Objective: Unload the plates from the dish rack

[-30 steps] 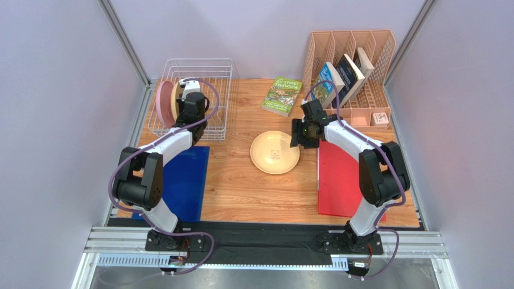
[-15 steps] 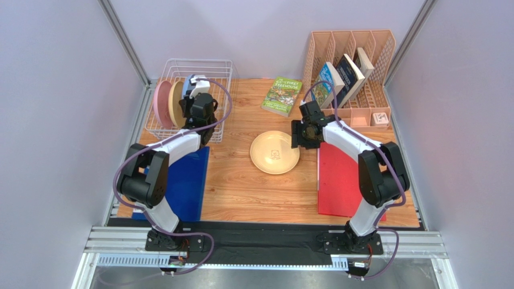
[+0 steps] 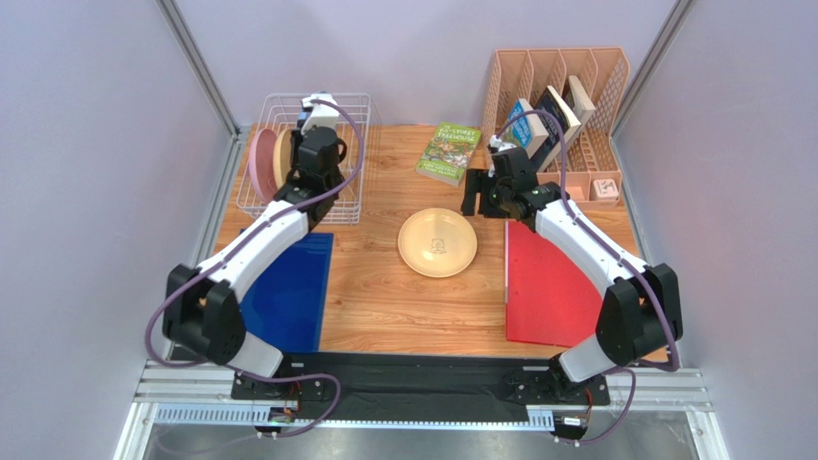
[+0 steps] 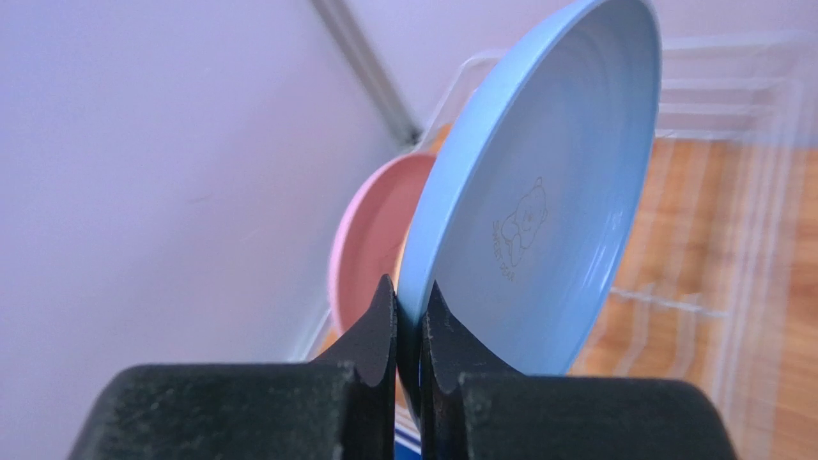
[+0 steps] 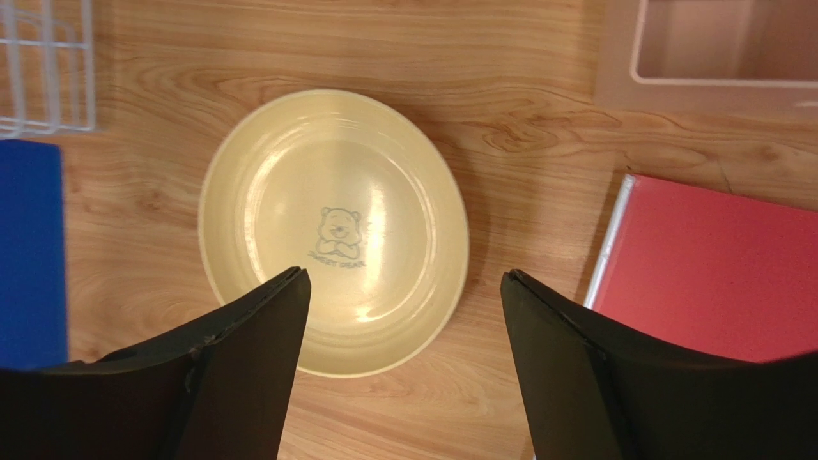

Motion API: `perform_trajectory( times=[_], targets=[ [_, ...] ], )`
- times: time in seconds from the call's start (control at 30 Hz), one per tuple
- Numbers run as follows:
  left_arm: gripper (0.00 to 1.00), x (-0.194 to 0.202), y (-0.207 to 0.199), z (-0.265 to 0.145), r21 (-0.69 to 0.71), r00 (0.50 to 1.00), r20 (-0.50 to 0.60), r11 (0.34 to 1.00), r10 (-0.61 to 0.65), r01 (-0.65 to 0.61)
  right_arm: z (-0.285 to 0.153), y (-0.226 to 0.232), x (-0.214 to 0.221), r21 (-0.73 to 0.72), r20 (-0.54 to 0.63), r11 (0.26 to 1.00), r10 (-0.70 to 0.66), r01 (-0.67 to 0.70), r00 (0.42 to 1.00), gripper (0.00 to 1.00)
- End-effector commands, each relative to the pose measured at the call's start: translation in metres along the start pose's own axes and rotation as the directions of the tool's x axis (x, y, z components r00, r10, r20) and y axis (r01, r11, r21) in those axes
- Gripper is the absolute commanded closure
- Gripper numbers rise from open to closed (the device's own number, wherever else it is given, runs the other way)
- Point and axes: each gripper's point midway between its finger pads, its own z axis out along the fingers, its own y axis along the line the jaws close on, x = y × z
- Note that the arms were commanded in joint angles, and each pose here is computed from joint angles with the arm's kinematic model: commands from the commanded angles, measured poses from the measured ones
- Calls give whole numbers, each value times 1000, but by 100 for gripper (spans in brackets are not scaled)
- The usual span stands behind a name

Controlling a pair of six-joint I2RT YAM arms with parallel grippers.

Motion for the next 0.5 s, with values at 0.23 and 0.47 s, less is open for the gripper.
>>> perform_trajectory(
  times=[0.23,0.47],
  targets=[
    [100,-42,-58,-97,580,888,-256,673,-383,458,-21,104,-75,-480,183,877,73,24,980,21],
    [100,-34,-94,-129,678,822,-403,472,-402,563,-22,131,-90,-597,202,801,97,44,975,22]
  ],
)
